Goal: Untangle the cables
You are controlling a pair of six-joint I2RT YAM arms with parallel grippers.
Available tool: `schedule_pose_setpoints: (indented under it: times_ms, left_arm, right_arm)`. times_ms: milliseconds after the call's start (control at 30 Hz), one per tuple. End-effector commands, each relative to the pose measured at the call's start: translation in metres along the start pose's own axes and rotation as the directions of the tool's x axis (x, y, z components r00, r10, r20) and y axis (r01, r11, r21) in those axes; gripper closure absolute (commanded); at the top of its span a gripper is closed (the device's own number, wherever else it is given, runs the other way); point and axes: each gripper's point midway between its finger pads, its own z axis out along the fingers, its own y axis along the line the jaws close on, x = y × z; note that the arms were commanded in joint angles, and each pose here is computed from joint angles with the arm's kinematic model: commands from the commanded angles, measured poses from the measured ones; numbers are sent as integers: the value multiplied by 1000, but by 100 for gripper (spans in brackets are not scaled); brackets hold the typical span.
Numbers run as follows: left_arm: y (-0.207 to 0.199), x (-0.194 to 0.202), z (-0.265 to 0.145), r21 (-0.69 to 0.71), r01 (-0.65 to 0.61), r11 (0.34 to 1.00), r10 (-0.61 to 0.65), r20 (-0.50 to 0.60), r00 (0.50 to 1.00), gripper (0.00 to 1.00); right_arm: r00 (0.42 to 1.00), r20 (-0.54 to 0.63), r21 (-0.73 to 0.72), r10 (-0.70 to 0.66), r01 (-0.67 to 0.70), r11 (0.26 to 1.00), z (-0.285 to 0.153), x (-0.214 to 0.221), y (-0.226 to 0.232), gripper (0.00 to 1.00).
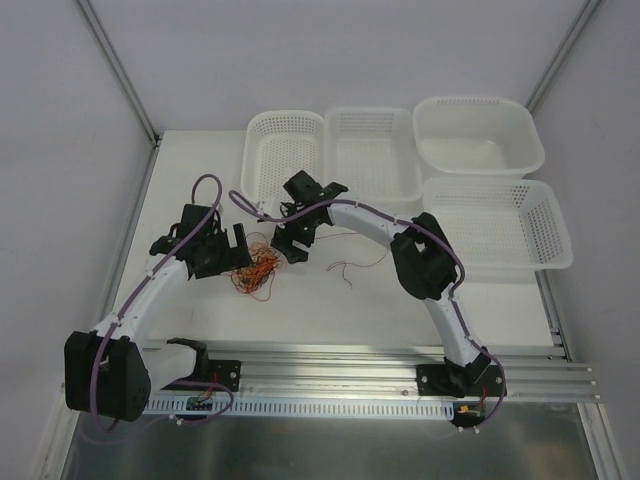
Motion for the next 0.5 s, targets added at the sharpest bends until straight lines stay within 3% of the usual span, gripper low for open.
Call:
schedule_pose_setpoints:
  times_ms: [0,133,200,233,333,367,400,467]
  left_arm:
    - [-2,1,-1,17,53,998,-53,8,999,7]
    - [-2,10,-3,26,110,994,-111,11,994,7]
    - [0,17,-2,25,144,989,-144,11,990,7]
    - [-1,17,-6,34,165,986,-166,34,986,7]
    - [0,26,-10,56,197,979,-200,50,979,7]
    - [1,32,-9,59,216,975,-218,40,975,7]
    - [0,34,-9,67,223,972,-226,41,973,7]
    - [-2,39,-11,88,259,962,-263,41,964,6]
  right_arm:
    - [998,45,-69,-38,41,997,6,-10,6,15]
    - [999,46,-101,-10,15,995,8,-9,11,24]
    - [999,52,-124,3,3,992,6,-8,14,35]
    - [999,47,-134,13,-6,991,6,-5,18,44]
    - [998,55,-143,40,-32,989,-6,-7,25,59]
    - [996,42,-161,74,-66,985,-6,2,34,91]
    - [995,51,-159,83,-74,985,-9,2,37,99]
    - [989,81,-162,121,-107,981,-22,0,48,99]
